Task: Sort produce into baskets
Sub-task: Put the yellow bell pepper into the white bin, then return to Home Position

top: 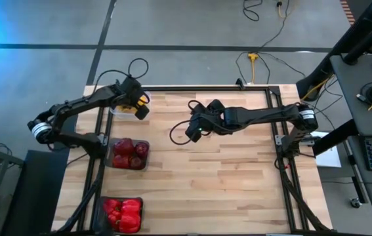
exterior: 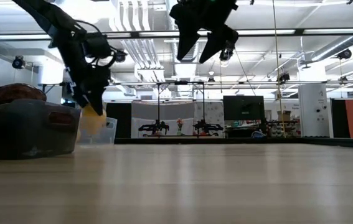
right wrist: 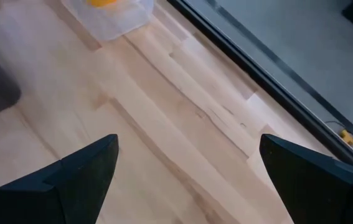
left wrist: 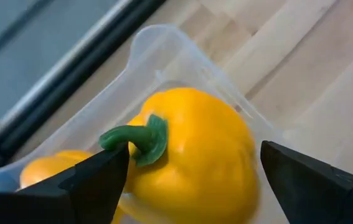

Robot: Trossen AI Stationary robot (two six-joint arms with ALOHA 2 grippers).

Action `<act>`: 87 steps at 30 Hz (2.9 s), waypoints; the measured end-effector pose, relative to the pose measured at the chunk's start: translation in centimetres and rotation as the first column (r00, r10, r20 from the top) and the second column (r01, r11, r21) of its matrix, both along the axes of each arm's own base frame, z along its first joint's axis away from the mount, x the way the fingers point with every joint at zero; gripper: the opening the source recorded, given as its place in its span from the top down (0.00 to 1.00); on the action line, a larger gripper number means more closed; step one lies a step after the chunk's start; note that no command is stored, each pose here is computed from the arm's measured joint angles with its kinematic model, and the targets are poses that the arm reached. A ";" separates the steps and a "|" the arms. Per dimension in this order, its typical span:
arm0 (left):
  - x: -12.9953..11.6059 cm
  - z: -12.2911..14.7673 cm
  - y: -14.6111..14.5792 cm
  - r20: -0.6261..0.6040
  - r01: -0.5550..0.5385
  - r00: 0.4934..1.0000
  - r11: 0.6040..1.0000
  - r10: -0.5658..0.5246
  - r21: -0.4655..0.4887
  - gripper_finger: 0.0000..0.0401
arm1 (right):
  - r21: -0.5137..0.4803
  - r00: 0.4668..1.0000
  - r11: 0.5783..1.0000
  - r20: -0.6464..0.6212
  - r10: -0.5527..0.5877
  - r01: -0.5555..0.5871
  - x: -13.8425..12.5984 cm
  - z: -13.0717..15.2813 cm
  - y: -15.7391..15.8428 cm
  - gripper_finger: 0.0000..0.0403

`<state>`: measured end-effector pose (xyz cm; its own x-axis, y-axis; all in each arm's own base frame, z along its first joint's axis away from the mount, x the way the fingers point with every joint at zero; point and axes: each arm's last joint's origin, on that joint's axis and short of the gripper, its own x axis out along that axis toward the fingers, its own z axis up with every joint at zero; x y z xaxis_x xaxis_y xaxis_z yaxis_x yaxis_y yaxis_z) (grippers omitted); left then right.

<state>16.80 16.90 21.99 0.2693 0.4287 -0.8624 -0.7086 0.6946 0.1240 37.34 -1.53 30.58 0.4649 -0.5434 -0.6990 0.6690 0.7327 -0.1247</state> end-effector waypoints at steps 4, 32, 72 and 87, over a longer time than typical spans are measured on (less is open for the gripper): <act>0.3 -1.0 0.6 -0.047 -0.063 0.997 0.996 0.061 -0.056 0.11 | 0.004 1.000 1.000 0.014 0.016 -0.016 -0.5 0.8 0.1 0.05; -0.9 10.0 -9.7 0.456 0.202 0.877 0.977 -0.151 -0.064 0.09 | -0.109 0.816 0.900 0.387 0.430 -0.422 -4.3 -4.0 3.3 0.06; -5.9 3.0 -16.0 0.661 0.459 0.398 0.761 -0.637 0.457 0.09 | -0.485 0.388 0.675 0.567 0.727 -0.555 -22.5 -9.7 2.3 0.06; -7.5 -1.7 -16.7 0.685 0.406 0.230 0.708 -0.691 0.578 0.09 | -0.434 0.404 0.706 0.601 0.690 -0.560 -25.3 -13.2 2.1 0.06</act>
<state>9.31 0.16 20.32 0.9987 -0.0076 0.0500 0.0091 0.9995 -0.0293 12.01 0.62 17.43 0.9977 0.0499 0.0458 -0.0500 0.9988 0.0000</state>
